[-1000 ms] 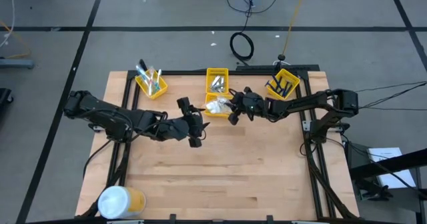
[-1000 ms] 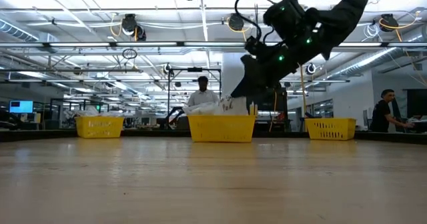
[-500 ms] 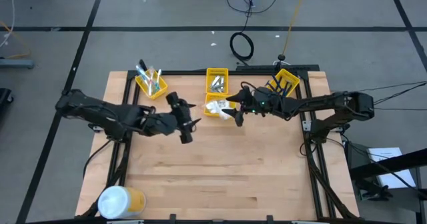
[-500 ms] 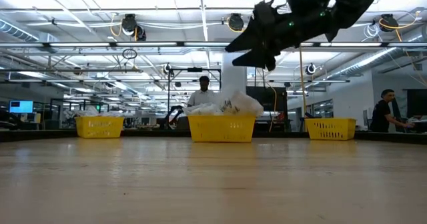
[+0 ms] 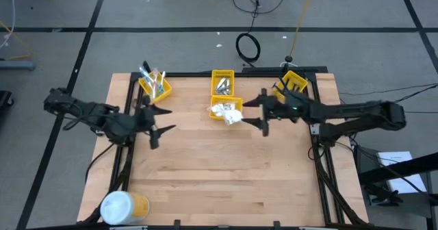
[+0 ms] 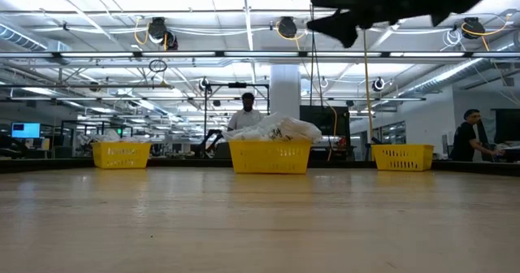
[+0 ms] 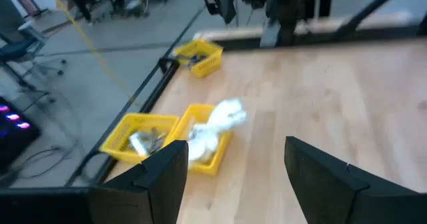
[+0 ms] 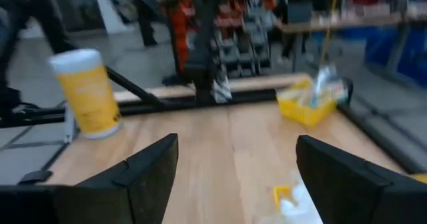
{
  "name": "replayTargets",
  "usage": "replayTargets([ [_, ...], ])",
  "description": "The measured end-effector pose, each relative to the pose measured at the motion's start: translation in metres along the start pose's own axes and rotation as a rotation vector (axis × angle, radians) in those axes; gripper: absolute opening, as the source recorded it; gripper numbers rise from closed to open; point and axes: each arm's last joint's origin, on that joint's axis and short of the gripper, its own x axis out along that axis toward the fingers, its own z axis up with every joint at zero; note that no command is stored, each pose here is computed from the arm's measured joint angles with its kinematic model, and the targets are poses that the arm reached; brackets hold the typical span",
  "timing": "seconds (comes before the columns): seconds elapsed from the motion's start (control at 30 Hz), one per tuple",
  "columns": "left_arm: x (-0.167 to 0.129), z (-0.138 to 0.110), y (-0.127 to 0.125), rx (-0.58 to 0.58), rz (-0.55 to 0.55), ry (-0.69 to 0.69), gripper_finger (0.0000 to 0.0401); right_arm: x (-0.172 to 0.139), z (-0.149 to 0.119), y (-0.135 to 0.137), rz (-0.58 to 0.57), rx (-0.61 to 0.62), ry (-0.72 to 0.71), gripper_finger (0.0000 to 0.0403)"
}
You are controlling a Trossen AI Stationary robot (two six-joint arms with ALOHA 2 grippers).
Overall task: Pick & Place Travel size toiletries
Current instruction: Return to Home Position
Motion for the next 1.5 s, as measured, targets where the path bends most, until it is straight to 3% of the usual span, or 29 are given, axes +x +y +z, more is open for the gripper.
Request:
replayTargets([
  [0.1, -0.009, -0.026, 0.006, -0.062, -0.035, -0.074, 0.0244, -0.019, -0.008, 0.005, 0.015, -0.043, -0.083, 0.0289],
  [0.27, -0.015, -0.066, 0.005, -0.084, -0.194, -0.139, 0.0244, -0.055, -0.025, 0.006, 0.002, -0.057, -0.277, 0.0289],
  [0.6, -0.022, -0.125, 0.015, -0.134, -0.226, -0.226, 0.0244, -0.109, -0.056, 0.010, -0.060, -0.062, -0.376, 0.0290],
  [0.77, -0.037, -0.135, 0.028, -0.175, -0.292, -0.320, 0.0244, -0.123, -0.062, 0.012, -0.055, -0.058, -0.332, 0.0287],
  [0.97, -0.039, -0.127, 0.028, -0.150, -0.344, -0.405, 0.0244, -0.136, -0.064, 0.014, -0.049, -0.059, -0.336, 0.0290],
  [1.27, -0.011, -0.157, 0.012, -0.132, -0.337, -0.338, 0.0244, -0.136, -0.082, 0.014, -0.015, -0.113, -0.293, 0.0286],
  [1.37, -0.006, -0.161, 0.010, -0.140, -0.354, -0.344, 0.0244, -0.132, -0.095, 0.011, -0.066, -0.107, -0.311, 0.0289],
  [1.5, -0.001, -0.165, 0.008, -0.146, -0.348, -0.341, 0.0244, -0.135, -0.090, 0.008, -0.172, -0.095, -0.395, 0.0290],
])
